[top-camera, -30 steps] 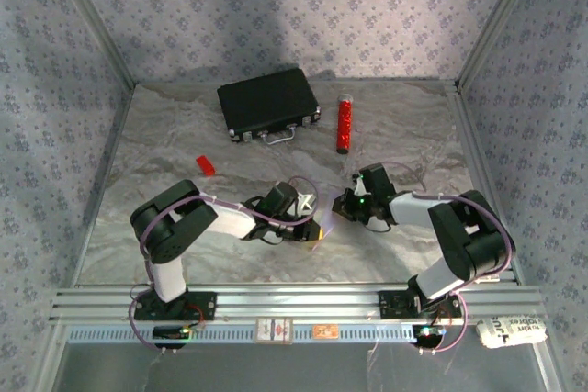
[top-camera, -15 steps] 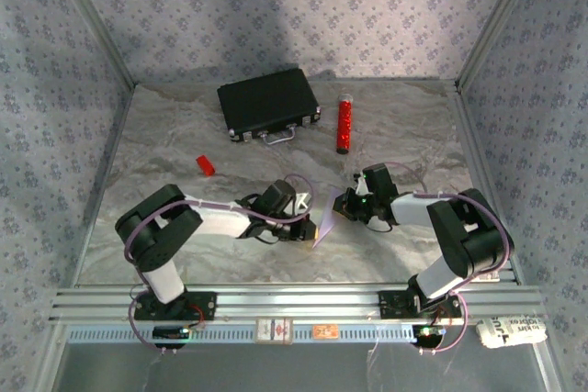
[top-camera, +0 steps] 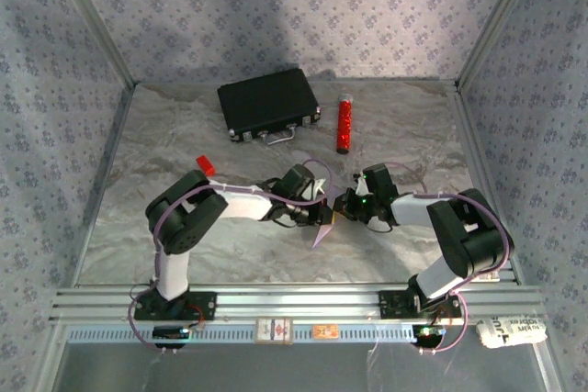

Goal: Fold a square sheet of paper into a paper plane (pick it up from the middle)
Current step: Fold the wing for the fifth time at the center of the table.

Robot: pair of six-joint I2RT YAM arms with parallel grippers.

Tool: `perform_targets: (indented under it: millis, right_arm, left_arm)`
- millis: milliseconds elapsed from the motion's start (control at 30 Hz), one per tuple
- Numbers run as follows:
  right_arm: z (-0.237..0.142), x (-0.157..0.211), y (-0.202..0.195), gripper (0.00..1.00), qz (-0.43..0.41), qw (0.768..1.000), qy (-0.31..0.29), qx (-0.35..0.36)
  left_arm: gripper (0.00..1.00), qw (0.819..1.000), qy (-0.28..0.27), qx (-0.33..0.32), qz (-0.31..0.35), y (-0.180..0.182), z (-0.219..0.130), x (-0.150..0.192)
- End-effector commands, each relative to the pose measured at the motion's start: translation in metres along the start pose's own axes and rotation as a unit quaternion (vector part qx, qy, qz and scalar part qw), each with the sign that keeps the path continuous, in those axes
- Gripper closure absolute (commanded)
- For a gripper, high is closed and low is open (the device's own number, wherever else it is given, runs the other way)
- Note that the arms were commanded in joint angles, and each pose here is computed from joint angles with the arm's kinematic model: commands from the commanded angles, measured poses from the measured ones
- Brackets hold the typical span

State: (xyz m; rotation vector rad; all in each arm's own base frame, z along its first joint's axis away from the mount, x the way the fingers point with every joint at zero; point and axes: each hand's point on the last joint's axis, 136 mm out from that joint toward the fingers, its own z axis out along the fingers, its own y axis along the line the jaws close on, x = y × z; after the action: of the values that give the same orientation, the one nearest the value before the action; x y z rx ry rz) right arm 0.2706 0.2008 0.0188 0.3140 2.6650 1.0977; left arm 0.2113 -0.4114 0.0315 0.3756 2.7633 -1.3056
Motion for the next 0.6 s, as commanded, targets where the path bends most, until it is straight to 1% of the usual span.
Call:
perform_targets:
  millis: [0, 100, 200, 333, 433, 567]
  right_arm:
    - [0.002, 0.021, -0.019, 0.91, 0.012, 0.999, 0.028, 0.026]
    - [0.000, 0.021, -0.018, 0.91, 0.011, 0.999, 0.026, 0.025]
    - [-0.002, 0.017, -0.019, 0.91, 0.006, 0.999, 0.017, 0.028]
    - [-0.004, 0.010, -0.022, 0.90, 0.016, 1.000, 0.002, 0.025]
    - [-0.007, -0.001, -0.022, 0.90, 0.031, 0.999, -0.020, 0.016]
    - [-0.013, -0.010, -0.027, 0.89, 0.044, 0.998, -0.040, 0.027]
  left_arm:
    - [0.97, 0.999, 0.016, -0.043, -0.009, 0.020, 0.006, 0.004]
    - [1.00, 0.996, 0.037, -0.078, -0.027, 0.041, 0.009, 0.019]
    - [1.00, 0.992, 0.047, -0.109, -0.050, 0.062, 0.008, 0.034]
    - [1.00, 0.990, 0.053, -0.109, -0.079, 0.076, 0.009, 0.051]
    - [1.00, 0.989, 0.062, -0.108, -0.084, 0.079, 0.013, 0.059]
    - [1.00, 0.987, 0.076, -0.111, -0.089, 0.082, 0.018, 0.066]
